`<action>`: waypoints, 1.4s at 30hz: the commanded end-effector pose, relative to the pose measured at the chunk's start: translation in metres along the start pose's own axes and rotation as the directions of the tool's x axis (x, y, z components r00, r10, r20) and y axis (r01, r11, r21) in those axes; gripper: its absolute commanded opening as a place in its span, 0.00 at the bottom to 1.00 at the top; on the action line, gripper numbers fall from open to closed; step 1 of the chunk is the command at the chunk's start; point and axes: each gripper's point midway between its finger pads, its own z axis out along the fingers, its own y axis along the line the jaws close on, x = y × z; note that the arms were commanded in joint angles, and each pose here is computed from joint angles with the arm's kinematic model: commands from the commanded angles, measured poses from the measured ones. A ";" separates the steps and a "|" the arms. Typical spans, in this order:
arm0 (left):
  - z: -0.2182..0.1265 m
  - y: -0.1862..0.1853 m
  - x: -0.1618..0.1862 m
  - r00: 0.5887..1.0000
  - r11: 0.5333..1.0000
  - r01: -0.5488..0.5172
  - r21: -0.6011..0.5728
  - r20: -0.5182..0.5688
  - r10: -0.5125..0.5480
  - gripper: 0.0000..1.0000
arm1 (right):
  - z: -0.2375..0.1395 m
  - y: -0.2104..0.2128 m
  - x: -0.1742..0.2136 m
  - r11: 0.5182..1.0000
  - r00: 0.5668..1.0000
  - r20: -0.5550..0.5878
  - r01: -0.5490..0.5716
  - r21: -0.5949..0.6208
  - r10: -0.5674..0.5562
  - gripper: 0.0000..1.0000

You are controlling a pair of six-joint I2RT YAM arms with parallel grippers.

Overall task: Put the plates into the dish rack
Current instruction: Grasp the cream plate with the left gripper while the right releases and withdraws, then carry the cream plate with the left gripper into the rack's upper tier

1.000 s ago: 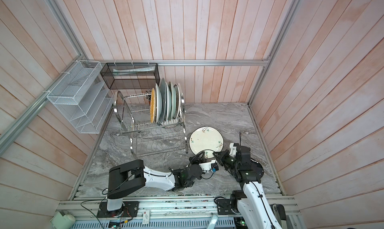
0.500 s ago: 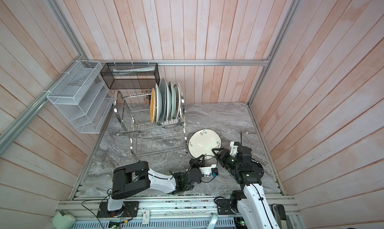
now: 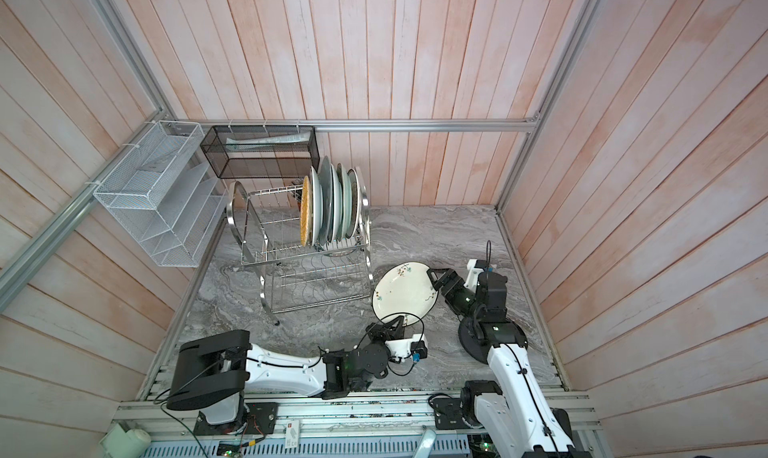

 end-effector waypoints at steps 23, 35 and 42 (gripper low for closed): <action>-0.171 0.148 -0.075 0.521 0.515 0.711 0.479 0.133 -0.843 0.00 | -0.020 0.047 0.016 0.881 0.960 0.117 0.279 -0.383 -0.253 0.98; -0.208 0.236 -0.120 0.344 0.430 0.736 0.523 0.257 -0.903 0.00 | -0.033 0.072 0.063 0.715 0.866 0.203 0.494 -0.494 -0.458 0.98; -0.213 0.272 -0.126 0.307 0.438 0.772 0.461 0.332 -0.892 0.00 | -0.034 0.068 0.083 0.657 0.824 0.226 0.554 -0.511 -0.519 0.98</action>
